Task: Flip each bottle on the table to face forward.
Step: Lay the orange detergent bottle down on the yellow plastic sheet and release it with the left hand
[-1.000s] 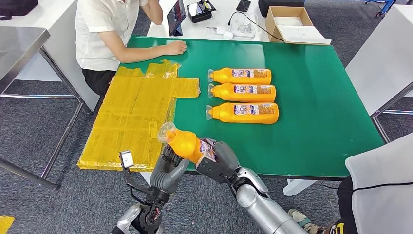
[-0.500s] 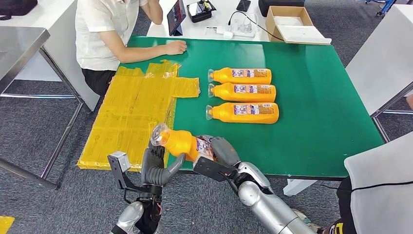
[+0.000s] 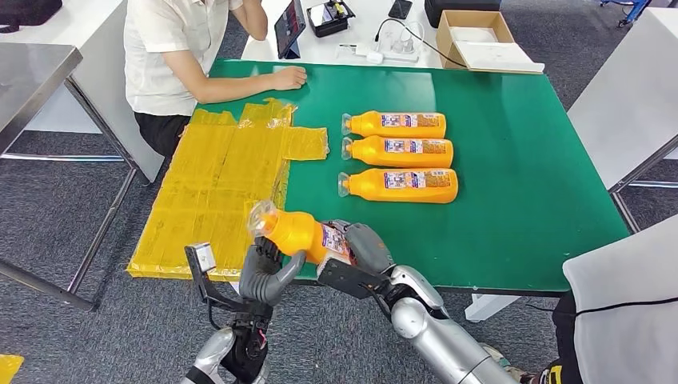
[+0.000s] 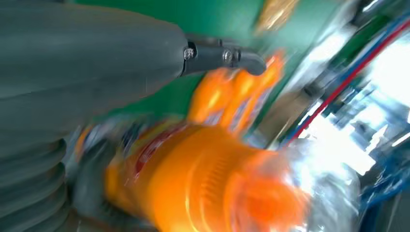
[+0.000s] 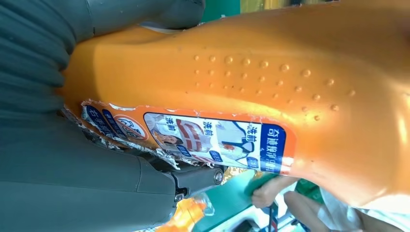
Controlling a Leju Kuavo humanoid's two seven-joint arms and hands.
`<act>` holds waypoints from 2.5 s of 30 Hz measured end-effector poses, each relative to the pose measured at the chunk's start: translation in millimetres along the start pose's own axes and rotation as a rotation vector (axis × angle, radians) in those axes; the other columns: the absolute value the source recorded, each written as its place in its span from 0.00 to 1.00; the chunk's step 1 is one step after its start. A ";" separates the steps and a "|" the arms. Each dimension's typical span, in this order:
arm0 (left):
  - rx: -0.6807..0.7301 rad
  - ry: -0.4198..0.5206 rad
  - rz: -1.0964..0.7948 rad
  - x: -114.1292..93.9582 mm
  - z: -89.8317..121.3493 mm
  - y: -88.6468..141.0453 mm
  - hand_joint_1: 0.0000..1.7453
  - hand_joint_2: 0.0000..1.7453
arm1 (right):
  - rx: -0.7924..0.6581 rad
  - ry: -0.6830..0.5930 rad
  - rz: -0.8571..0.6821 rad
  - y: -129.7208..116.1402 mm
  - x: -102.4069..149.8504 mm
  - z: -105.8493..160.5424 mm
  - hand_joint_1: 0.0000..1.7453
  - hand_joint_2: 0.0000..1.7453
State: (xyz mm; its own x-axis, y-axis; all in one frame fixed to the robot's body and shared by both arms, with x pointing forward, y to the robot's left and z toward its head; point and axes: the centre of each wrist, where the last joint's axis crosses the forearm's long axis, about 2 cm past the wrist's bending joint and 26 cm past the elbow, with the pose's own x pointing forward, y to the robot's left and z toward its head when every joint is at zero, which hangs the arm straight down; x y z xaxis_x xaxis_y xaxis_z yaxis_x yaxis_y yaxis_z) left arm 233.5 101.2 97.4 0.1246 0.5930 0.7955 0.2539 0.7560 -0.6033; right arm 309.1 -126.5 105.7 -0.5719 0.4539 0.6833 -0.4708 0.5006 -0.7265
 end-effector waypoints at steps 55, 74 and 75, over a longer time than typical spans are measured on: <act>-0.205 0.039 0.193 -2.5 3.3 12.7 1.00 1.00 | 0.078 -0.045 0.023 -3.2 -0.9 -11.5 0.35 1.00; -0.112 -0.081 -0.038 2.5 -0.4 -3.6 1.00 1.00 | 0.006 -0.045 0.041 -8.1 1.7 -11.5 0.00 1.00; -0.114 -0.079 -0.030 2.4 -0.4 -4.7 1.00 1.00 | 0.004 -0.045 0.039 -8.3 1.9 -11.5 0.00 1.00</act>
State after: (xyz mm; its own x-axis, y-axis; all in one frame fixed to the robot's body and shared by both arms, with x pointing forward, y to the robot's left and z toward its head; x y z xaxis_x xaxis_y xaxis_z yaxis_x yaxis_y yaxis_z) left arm 233.0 98.9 102.1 0.0405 0.5941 0.8034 0.3639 0.7401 -0.5656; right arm 319.7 -121.3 113.9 -0.6196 0.4397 0.6503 -0.4502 0.4796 -0.7532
